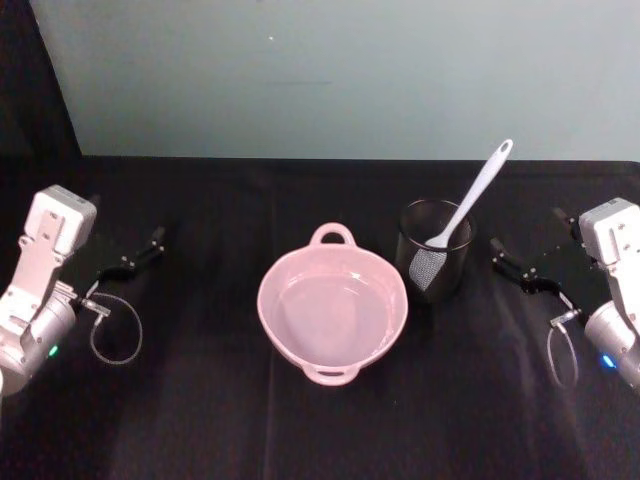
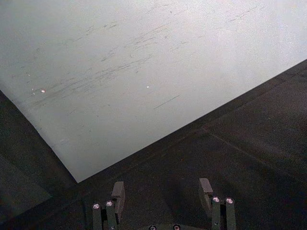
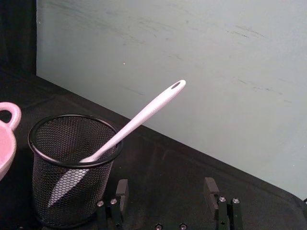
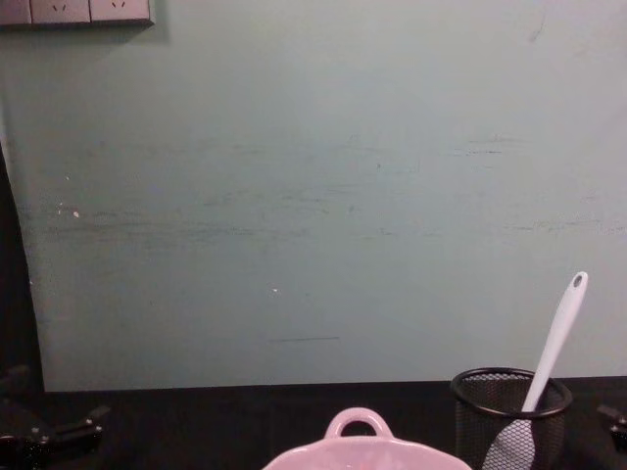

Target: Use the one hand to pick up the spoon and stir the clear water in the bowl.

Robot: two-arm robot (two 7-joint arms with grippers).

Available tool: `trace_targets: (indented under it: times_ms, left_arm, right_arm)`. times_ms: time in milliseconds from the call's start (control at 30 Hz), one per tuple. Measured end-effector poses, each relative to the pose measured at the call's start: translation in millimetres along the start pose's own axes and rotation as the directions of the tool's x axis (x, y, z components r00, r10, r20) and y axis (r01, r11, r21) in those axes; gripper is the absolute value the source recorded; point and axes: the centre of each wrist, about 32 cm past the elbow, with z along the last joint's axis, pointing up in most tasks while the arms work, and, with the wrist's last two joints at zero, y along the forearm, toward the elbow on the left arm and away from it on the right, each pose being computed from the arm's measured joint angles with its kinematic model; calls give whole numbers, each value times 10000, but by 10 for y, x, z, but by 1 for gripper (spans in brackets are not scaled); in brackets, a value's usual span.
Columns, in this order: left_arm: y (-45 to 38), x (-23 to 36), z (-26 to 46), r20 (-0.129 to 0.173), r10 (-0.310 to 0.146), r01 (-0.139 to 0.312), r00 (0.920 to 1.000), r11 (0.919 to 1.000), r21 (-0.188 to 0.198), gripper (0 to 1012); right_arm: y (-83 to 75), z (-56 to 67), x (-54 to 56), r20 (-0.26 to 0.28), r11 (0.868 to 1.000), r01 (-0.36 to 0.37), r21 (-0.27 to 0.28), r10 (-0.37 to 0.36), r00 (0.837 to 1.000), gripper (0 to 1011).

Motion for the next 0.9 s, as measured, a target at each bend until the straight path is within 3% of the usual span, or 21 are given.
trace_targets:
  times_ms: [900]
  left_arm:
    - [0,0,0,0,-1,1,10000,10000,0,1011]
  right_arm:
    - [0,0,0,-1,10000,1,0,-1,10000,1002]
